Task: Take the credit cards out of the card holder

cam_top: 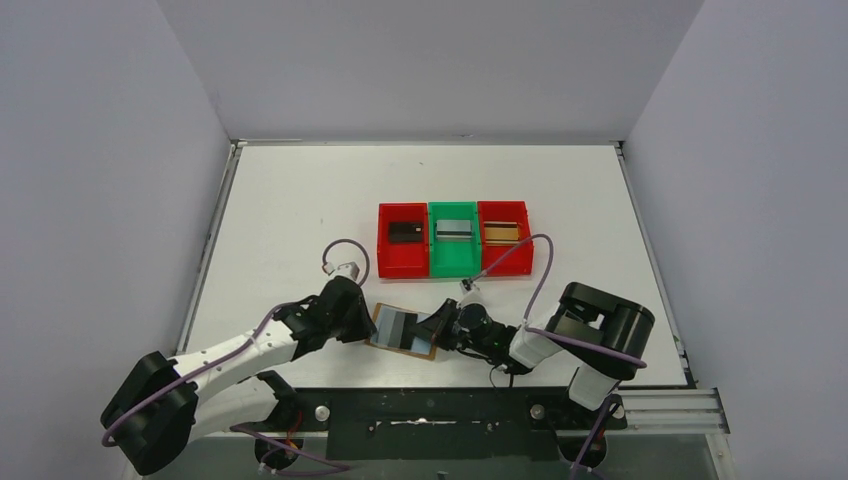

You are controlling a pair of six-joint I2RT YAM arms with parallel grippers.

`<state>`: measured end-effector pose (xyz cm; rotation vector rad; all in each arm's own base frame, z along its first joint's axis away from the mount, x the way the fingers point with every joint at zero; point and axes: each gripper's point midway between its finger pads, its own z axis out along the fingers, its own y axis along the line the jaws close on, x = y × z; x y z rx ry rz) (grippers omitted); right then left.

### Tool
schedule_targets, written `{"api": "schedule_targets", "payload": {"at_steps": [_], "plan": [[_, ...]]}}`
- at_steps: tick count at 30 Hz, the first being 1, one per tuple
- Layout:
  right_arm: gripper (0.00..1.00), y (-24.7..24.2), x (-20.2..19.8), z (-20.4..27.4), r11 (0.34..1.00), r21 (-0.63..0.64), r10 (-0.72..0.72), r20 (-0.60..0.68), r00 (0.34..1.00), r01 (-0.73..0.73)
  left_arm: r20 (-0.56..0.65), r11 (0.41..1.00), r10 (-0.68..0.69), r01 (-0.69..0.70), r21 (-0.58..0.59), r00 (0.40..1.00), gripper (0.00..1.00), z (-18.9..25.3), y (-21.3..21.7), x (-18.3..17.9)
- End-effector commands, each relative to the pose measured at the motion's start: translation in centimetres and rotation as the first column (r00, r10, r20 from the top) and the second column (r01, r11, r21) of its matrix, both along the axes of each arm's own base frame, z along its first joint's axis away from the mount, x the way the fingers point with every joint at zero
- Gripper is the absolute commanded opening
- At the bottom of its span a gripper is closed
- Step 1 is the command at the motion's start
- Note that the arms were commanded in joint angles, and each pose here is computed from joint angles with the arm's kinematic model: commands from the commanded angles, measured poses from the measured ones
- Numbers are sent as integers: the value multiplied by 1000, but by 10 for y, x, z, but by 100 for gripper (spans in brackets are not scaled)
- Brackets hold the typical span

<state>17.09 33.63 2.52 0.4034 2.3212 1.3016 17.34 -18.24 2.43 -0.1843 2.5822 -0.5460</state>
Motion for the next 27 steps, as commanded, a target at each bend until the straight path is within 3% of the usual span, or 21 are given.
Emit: {"api": "schedule_targets", "payload": {"at_steps": [1, 12, 17, 21, 27], "plan": [[0, 2, 4, 1, 999, -25, 35, 25, 999, -34, 71, 1000, 28, -27, -12, 997, 20, 29, -4, 16], [0, 7, 6, -1, 997, -41, 64, 32, 997, -63, 161, 998, 38, -30, -52, 986, 33, 62, -4, 25], [1, 6, 8, -4, 997, -49, 56, 27, 998, -55, 191, 976, -95, 129, -176, 977, 34, 71, -37, 18], [1, 5, 11, -3, 997, -57, 44, 27, 999, -42, 146, 931, -189, 225, -288, 971, 34, 57, -61, 2], [1, 3, 12, -2, 998, -64, 30, 26, 999, -28, 48, 955, -188, 194, -226, 981, 29, 18, -53, -6]]}}
